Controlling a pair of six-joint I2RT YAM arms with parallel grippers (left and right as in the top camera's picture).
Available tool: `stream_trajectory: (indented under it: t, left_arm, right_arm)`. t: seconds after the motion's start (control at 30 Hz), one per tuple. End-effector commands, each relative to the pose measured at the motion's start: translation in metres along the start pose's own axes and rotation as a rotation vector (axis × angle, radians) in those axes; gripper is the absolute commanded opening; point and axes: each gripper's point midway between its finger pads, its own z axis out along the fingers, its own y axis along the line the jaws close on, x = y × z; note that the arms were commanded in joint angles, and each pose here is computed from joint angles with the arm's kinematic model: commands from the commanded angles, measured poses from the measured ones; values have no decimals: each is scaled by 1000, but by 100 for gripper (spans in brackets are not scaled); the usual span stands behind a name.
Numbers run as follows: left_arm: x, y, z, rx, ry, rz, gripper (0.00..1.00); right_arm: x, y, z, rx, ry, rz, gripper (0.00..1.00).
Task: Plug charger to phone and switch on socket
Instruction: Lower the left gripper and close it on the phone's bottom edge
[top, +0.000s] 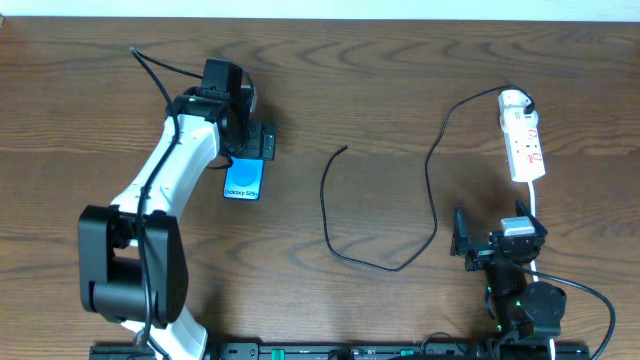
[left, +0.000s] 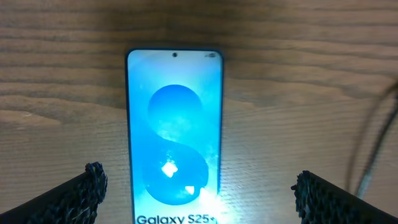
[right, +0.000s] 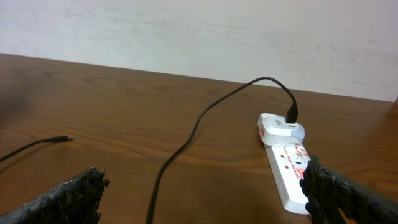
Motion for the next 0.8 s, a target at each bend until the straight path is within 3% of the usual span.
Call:
stream_trajectory:
  t: [0.0,0.43,0.77]
  left_arm:
    - [-5,6,4,-24,-1,11,99]
    - [16,11,43,-32,109,13,99]
    - [14,12,54,-31,109,30,98]
  right_arm:
    - [0,2,0,-5,-3,10,99]
    - [0,2,0,-5,-3,11,99]
    - [0,2,0,-5,-3,10,99]
